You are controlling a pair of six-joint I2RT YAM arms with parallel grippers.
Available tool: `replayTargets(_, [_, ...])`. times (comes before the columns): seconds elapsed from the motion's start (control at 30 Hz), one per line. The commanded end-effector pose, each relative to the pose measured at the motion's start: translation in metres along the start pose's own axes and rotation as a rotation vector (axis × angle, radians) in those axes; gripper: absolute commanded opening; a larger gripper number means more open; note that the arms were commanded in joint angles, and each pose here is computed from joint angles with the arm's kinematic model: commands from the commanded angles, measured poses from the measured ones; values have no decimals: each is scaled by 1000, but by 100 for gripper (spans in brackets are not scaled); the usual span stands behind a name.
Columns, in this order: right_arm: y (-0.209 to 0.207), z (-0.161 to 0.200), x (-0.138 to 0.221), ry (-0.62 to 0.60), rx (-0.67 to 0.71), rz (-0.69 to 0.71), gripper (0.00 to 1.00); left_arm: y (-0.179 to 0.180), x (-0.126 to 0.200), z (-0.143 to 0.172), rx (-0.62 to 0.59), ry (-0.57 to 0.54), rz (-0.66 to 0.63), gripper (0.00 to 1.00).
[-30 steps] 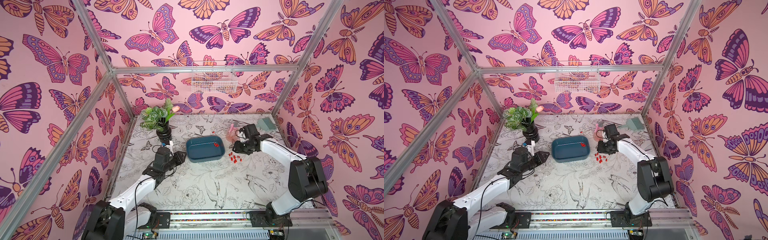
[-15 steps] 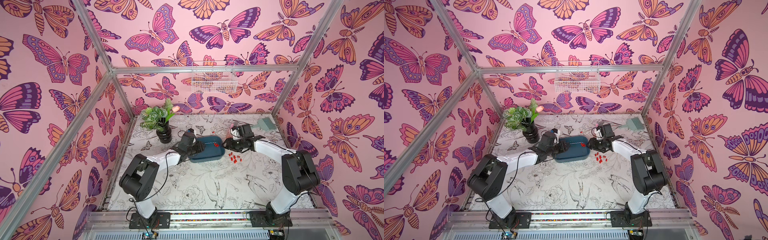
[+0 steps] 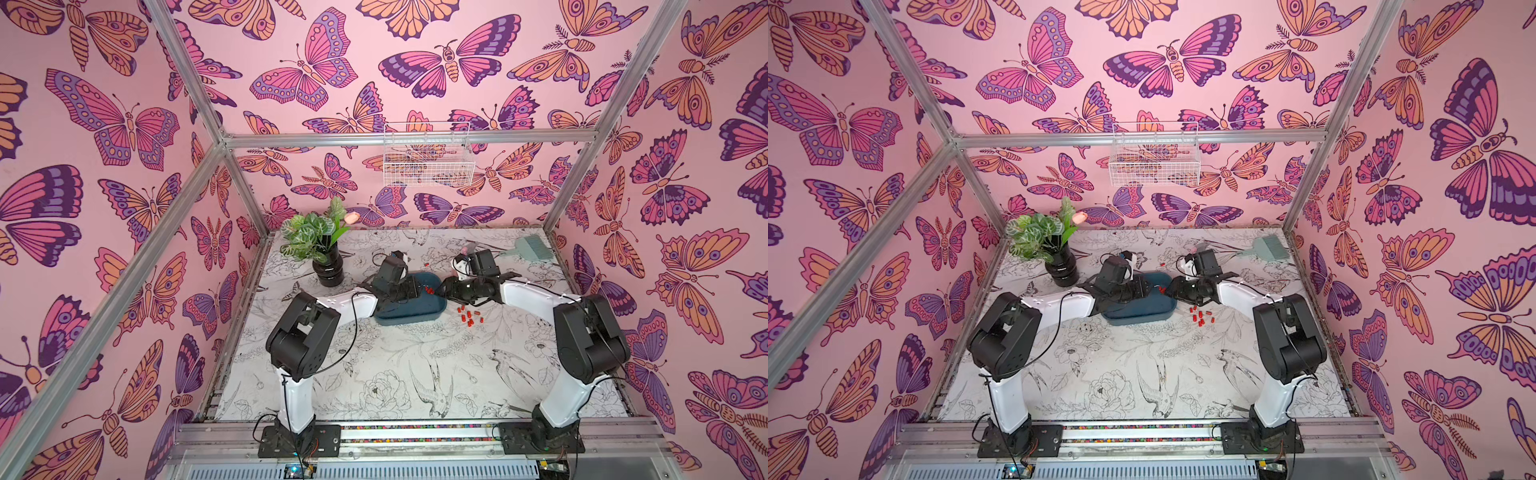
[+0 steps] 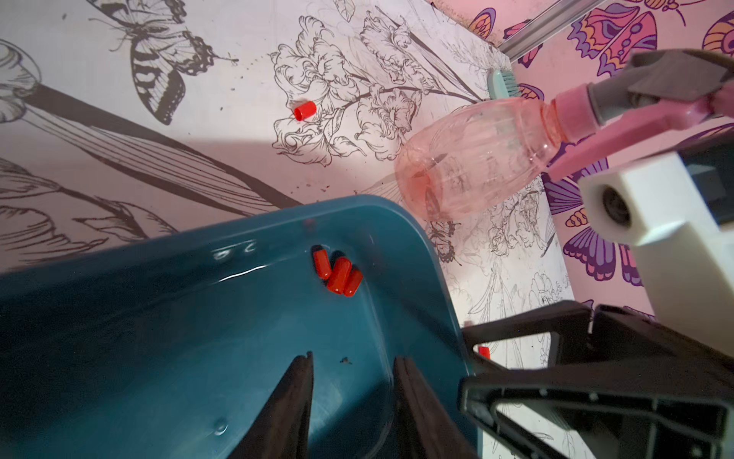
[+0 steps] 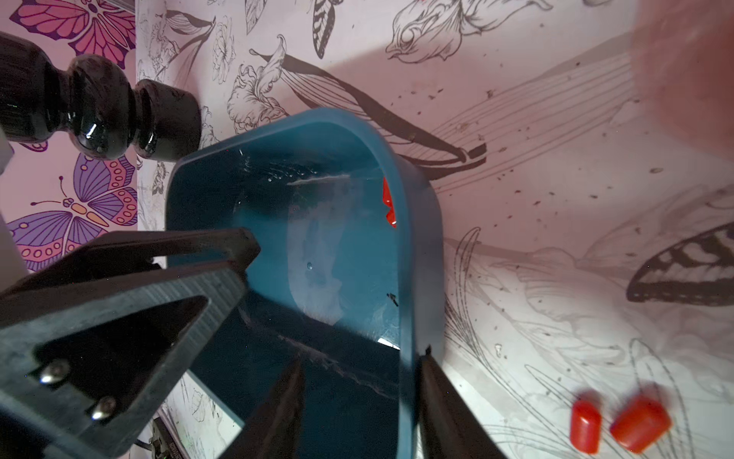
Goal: Take the screw protection sleeves out of the storage box
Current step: Pick up the screw protection sleeve from the storage box.
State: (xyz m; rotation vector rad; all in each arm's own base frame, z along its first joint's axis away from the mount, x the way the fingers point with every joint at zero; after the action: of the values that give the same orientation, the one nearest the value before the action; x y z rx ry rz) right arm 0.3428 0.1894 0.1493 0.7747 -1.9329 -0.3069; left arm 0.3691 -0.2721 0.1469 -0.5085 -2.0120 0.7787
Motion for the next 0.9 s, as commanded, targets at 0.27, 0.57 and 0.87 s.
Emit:
replayTargets(0.27, [16,13,17,-36,-5,-28,46,14,-14,11,-31,41,-135,39])
replayTargets(0.57, [22,16,62,-203,58,123,46,6,-35,19,-70,58,-165,40])
replayTargets(0.87, [22,25,100,-343,102,262,46,5,-45,18,-81,62,-228,39])
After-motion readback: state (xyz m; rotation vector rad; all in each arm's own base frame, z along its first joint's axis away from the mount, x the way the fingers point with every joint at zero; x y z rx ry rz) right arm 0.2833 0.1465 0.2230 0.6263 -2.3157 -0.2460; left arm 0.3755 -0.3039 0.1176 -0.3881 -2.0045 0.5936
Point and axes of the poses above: each gripper's point midway between its finger pads, its own x axis back along the fingers, its own y axis along the line the jaws close on, z = x × y, the point moved 9 cm from there along x, back along the fingers, and after that the axes turned 13 degrees about x, right-handed, at the moved point
